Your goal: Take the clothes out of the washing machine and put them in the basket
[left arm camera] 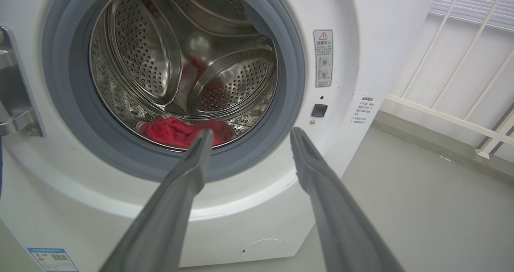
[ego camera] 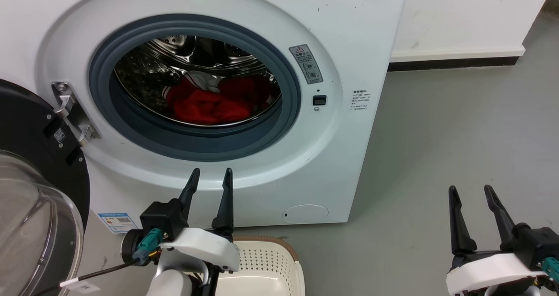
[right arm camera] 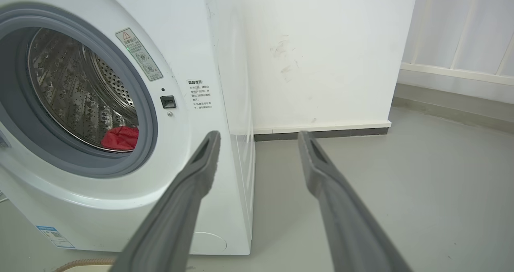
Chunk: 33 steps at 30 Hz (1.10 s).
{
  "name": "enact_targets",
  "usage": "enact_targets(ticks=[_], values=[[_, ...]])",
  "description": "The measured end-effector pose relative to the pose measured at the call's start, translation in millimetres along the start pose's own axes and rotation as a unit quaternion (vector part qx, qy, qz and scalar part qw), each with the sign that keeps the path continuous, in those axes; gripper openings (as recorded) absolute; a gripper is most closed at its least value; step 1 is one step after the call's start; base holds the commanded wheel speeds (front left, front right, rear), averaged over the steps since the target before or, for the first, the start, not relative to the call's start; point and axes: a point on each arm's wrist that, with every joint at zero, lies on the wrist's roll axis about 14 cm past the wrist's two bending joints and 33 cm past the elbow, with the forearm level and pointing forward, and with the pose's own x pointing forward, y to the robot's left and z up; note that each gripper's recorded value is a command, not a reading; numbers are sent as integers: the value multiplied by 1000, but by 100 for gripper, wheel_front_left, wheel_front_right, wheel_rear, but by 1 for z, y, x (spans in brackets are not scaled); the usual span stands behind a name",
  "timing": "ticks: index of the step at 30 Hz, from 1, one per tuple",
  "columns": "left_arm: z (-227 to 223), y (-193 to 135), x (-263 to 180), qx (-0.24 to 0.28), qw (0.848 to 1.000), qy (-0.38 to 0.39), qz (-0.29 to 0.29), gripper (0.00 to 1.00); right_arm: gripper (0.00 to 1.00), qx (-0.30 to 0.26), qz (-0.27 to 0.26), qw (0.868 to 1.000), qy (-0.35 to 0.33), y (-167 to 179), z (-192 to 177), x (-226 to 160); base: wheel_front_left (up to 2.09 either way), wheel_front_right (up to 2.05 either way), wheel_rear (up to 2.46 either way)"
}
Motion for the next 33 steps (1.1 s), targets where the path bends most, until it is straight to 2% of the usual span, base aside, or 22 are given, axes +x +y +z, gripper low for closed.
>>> enact_targets(ticks=[14,33], values=[[-3,-6,-1,58,998,-3,-8,100,100,-54,9,999,-3,2,-1,-3,0,0,0],[-3,-6,-3,106,994,-13,-3,100,100,-110,21,994,-8,4,0,-7,0,0,0]])
